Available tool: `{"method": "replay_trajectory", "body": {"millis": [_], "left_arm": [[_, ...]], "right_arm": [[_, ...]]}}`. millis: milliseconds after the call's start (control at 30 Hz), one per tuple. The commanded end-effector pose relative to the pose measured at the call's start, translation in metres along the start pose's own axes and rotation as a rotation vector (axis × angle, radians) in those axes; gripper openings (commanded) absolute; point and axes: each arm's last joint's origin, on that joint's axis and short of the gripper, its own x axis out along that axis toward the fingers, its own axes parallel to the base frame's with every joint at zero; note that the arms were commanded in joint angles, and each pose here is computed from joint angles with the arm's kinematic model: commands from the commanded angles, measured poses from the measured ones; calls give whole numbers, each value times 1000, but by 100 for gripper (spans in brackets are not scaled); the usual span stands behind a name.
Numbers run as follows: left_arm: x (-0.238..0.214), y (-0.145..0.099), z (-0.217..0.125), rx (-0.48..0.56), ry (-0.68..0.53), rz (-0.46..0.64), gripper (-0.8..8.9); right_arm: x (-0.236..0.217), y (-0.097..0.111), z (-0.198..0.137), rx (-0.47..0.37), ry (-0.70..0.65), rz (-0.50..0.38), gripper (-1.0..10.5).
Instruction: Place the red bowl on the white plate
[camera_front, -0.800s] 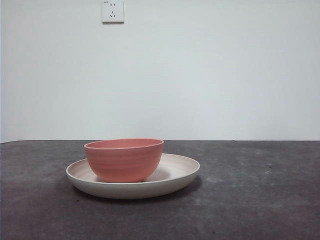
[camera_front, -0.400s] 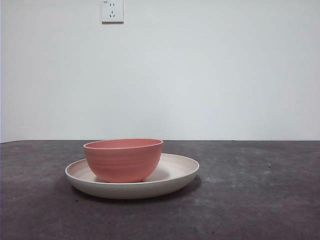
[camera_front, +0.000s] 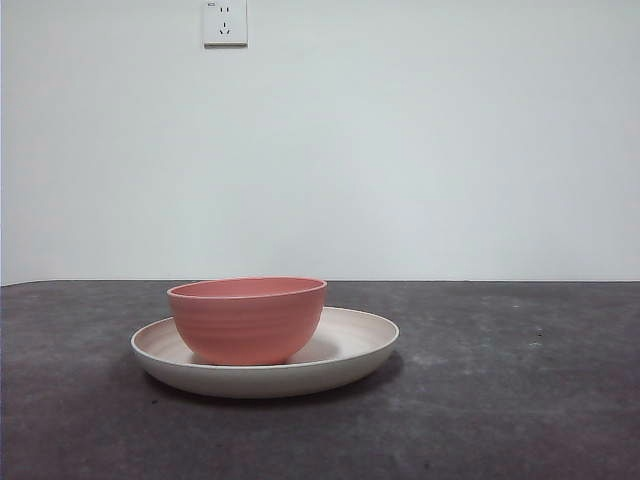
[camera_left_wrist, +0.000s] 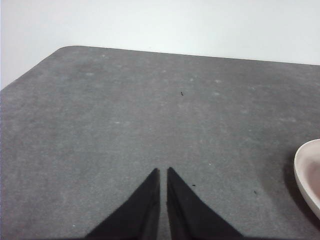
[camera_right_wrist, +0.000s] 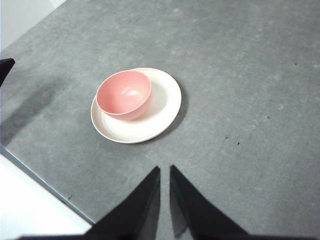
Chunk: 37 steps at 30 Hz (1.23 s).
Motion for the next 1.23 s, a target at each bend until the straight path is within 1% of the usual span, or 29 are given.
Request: {"method": "replay_trajectory", "body": {"millis": [33, 567, 700, 767, 800, 867, 900, 1000, 1100, 1233], "left_arm": [[2, 0, -7, 8, 24, 1, 24], [2, 0, -7, 8, 25, 1, 24], [2, 0, -7, 8, 24, 1, 24], [2, 0, -7, 8, 25, 1, 24], [2, 0, -7, 8, 24, 1, 24], [2, 0, -7, 8, 24, 1, 24], [2, 0, -7, 8, 25, 1, 24], [2, 0, -7, 8, 25, 1, 24], [2, 0, -7, 8, 25, 1, 24], [2, 0, -7, 8, 24, 1, 24]], "right_arm": [[-1, 1, 3, -1, -11, 6, 27], [-1, 1, 3, -2, -14, 6, 27], [1, -3, 0, 20, -42, -23, 27], [6, -6, -4, 18, -75, -17, 27], [10, -9, -8, -16, -116, -36, 27], [19, -15, -17, -31, -209, -75, 27], [27, -20, -25, -57, -275, -104, 27], [49, -35, -51, -113, -410, -206, 27], [73, -51, -83, -118, -518, -290, 27], [95, -67, -119, -100, -557, -370, 27]]}}
